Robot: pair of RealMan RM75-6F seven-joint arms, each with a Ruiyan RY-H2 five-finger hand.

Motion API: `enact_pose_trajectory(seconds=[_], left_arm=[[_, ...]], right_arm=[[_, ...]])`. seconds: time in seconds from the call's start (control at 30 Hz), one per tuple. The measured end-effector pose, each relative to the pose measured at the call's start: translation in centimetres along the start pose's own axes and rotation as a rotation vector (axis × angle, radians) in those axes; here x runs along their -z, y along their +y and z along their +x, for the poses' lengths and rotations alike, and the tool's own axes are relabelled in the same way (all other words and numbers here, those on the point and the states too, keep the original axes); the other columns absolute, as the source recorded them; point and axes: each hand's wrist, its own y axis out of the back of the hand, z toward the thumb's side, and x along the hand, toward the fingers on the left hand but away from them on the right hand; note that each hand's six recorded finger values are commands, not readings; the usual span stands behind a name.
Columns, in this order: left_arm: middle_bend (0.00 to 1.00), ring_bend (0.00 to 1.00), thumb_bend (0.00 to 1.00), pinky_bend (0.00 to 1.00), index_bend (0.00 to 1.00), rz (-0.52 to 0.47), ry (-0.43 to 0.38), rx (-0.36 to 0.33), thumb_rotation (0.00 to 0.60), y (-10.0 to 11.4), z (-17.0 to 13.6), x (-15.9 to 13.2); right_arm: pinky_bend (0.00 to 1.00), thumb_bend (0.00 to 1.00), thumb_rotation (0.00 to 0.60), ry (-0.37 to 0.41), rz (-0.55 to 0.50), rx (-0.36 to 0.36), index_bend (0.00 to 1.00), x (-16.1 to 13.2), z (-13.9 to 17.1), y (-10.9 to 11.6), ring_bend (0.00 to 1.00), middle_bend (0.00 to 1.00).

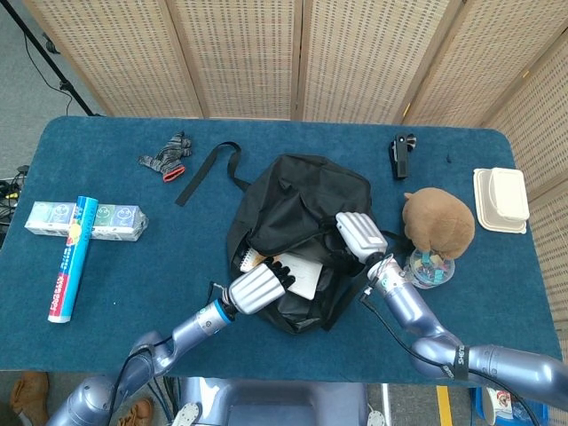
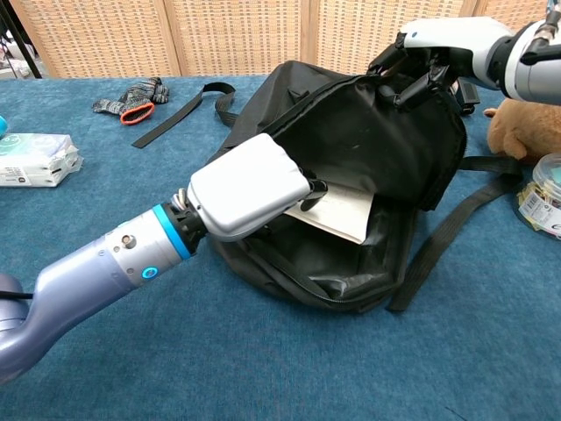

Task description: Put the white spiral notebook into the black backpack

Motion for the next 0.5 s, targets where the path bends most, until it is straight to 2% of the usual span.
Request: enact_pose_trajectory(seconds=[0.23,0.5], left_arm=[[0.65,0.62,0.53,0.70,0.79,0.011,0.009,0.036,0.600,-0.7,1.3,0.2],[0.65,0.62,0.53,0.69,0.79,0.010,0.039,0.043,0.600,-0.4,3.4,1.1]], right_arm=[[0.66,0.69,0.600,0.022,-0.004,-0.009,0.55,-0.9,0.4,0.2,0.52,0.59],[0.66,0.69,0.600,0.048,-0.002,-0.041,0.55,-1.8,1.2,-0.2,0.52,0.59]])
